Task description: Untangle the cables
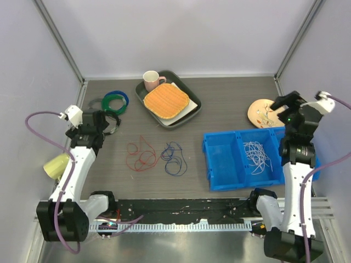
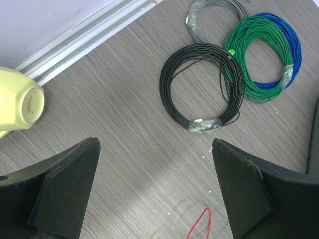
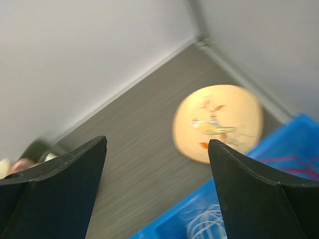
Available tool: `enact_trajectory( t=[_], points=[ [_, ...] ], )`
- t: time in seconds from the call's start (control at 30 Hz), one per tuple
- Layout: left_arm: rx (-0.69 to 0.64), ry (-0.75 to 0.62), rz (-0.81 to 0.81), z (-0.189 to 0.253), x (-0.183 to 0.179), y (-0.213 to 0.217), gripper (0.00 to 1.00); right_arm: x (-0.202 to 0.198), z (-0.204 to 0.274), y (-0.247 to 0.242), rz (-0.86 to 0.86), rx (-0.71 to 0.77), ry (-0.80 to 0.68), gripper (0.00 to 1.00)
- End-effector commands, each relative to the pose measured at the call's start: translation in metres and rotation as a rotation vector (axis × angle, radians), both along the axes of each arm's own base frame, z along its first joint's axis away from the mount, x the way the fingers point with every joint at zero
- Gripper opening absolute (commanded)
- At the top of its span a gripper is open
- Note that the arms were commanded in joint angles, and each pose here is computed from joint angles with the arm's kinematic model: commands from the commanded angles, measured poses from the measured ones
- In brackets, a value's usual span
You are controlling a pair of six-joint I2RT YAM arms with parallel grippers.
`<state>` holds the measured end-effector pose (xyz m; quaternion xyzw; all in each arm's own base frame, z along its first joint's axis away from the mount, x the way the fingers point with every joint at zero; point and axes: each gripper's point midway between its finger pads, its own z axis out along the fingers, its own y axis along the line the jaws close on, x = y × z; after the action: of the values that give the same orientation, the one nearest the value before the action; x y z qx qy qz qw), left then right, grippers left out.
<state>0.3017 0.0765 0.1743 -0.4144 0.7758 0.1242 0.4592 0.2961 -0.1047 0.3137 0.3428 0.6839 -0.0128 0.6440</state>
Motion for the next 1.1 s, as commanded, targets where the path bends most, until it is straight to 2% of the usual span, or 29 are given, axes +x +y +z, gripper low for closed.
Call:
enact_trajectory(
  t=[0.0,0.07,0.1,0.13,0.23,0.3,0.33,0.37,0.43,0.47,0.53,0.63,0.7,0.87,0.97,1.07],
  points=[
    [0.133,-0.184,-0.012,0.031,0.009,0.015,1.0,0.044,0.018,0.083,0.375,-0.042,-0.095,0.88],
    [0.106,-0.183,0.122,0.037,-0.006,0.032,1.0,0.052,0.014,0.117,0.423,-0.093,-0.079,0.88],
    [0.108,-0.109,0.162,0.026,-0.021,0.037,1.0,0.059,0.007,0.126,0.439,-0.098,-0.055,0.88],
    [0.138,-0.101,0.245,0.029,-0.031,0.048,1.0,0.061,0.004,0.144,0.482,-0.103,-0.049,0.89],
    [0.155,-0.038,0.318,0.012,-0.051,0.062,1.0,0.073,-0.003,0.161,0.538,-0.104,-0.029,0.88],
    [0.122,-0.074,0.343,0.007,-0.053,0.076,1.0,0.076,-0.008,0.167,0.56,-0.094,-0.026,0.88],
    [0.046,-0.069,0.268,-0.013,-0.047,0.068,1.0,0.079,-0.011,0.17,0.566,-0.091,-0.025,0.88],
    [0.009,-0.136,0.233,-0.011,-0.035,0.068,1.0,0.08,-0.011,0.173,0.579,-0.092,-0.027,0.88],
    [-0.07,-0.166,0.207,-0.025,-0.036,0.069,1.0,0.081,-0.019,0.177,0.592,-0.099,-0.008,0.88],
    [-0.122,-0.222,0.114,-0.022,-0.021,0.054,1.0,0.081,-0.019,0.182,0.604,-0.102,-0.007,0.89],
    [-0.175,-0.248,-0.011,-0.028,-0.01,0.034,1.0,0.082,-0.018,0.195,0.653,-0.127,-0.023,0.88],
    [-0.273,-0.259,-0.081,-0.034,-0.004,0.013,1.0,0.079,-0.024,0.23,0.76,-0.202,0.01,0.88],
    [-0.348,-0.222,-0.157,-0.045,-0.001,-0.007,1.0,0.076,-0.031,0.264,0.851,-0.245,0.032,0.88],
    [-0.463,-0.166,-0.338,-0.07,0.004,-0.058,1.0,0.071,-0.048,0.313,0.981,-0.28,0.07,0.89],
    [-0.485,-0.075,-0.387,-0.088,0.004,-0.087,1.0,0.073,-0.057,0.326,0.996,-0.297,0.094,0.89],
    [-0.481,0.096,-0.435,-0.115,-0.003,-0.117,1.0,0.073,-0.058,0.328,0.992,-0.306,0.099,0.88]
  ],
)
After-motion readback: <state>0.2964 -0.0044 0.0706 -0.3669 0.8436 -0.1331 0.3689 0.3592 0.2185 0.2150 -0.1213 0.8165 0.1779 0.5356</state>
